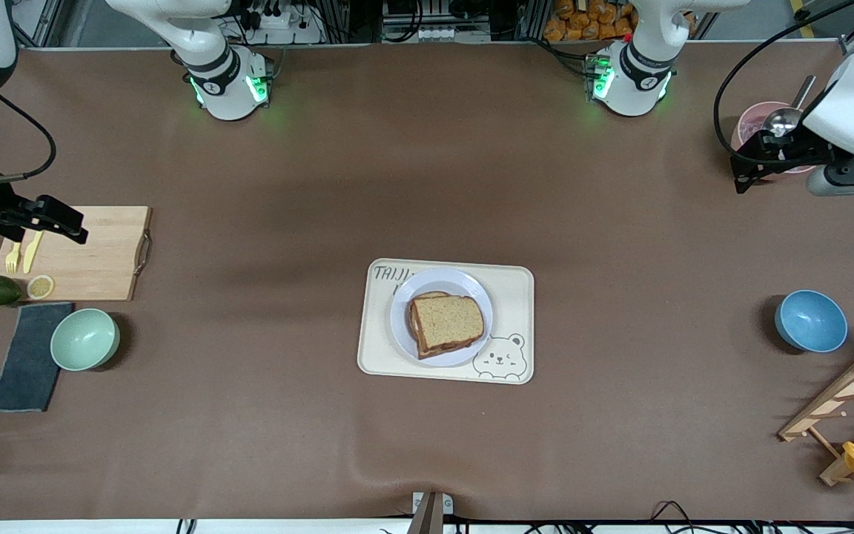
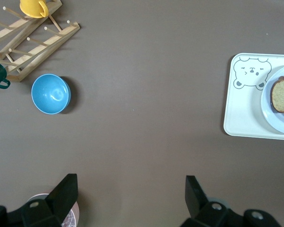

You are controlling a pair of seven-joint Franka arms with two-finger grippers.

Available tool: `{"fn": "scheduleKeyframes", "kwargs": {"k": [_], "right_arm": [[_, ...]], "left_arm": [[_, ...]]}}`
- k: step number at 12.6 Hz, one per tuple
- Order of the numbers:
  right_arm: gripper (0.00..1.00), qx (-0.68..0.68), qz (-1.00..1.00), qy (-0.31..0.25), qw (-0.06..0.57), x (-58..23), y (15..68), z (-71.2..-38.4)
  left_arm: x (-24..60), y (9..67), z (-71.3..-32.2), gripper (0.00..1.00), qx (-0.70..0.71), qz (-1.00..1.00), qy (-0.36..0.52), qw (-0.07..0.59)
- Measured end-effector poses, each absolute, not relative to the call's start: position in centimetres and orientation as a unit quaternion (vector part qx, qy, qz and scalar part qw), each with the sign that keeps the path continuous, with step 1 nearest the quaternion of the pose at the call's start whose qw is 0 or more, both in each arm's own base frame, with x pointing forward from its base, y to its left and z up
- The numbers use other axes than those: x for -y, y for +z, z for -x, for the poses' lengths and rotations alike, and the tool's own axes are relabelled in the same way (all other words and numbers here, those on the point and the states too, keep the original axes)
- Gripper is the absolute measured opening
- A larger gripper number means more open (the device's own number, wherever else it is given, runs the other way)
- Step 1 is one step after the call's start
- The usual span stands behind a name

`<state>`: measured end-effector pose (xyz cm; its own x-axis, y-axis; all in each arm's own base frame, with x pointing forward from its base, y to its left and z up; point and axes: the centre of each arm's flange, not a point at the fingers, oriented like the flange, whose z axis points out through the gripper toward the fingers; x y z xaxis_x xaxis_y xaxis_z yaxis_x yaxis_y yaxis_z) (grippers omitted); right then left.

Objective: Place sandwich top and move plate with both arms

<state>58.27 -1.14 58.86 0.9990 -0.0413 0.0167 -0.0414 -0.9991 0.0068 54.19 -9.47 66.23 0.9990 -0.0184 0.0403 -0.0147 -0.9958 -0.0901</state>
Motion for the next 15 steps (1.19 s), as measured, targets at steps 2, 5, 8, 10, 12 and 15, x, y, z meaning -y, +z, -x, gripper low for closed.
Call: {"fn": "scheduleKeyframes", "kwargs": {"k": [2, 5, 8, 10, 12, 15], "right_arm": [[1.0, 0.021, -1.0, 0.007, 0.004, 1.2, 58.8, -58.3], [1.0, 0.021, -1.0, 0.007, 0.004, 1.2, 58.8, -58.3], [1.0, 0.021, -1.0, 0.006, 0.004, 1.2, 58.7, -58.3], [1.0, 0.021, -1.0, 0.006, 0.004, 1.2, 58.7, -58.3], [1.0, 0.021, -1.0, 0.006, 0.004, 1.2, 58.7, -58.3], [1.0, 0.021, -1.0, 0.005, 0.004, 1.2, 58.6, -58.3]], "left_arm": [[9.6, 66.3, -53.7, 1.0, -0.01, 0.999, -0.02, 0.045], [10.4, 66.1, -53.0, 1.0, -0.015, 0.999, -0.018, 0.045], [10.4, 66.3, -53.1, 1.0, -0.014, 0.999, -0.022, 0.044], [10.5, 66.1, -53.1, 1.0, -0.009, 0.999, -0.024, 0.038], [10.6, 65.5, -52.8, 1.0, 0.006, 0.999, -0.022, 0.023], [10.3, 63.8, -52.8, 1.0, 0.015, 1.0, -0.014, 0.021]]}}
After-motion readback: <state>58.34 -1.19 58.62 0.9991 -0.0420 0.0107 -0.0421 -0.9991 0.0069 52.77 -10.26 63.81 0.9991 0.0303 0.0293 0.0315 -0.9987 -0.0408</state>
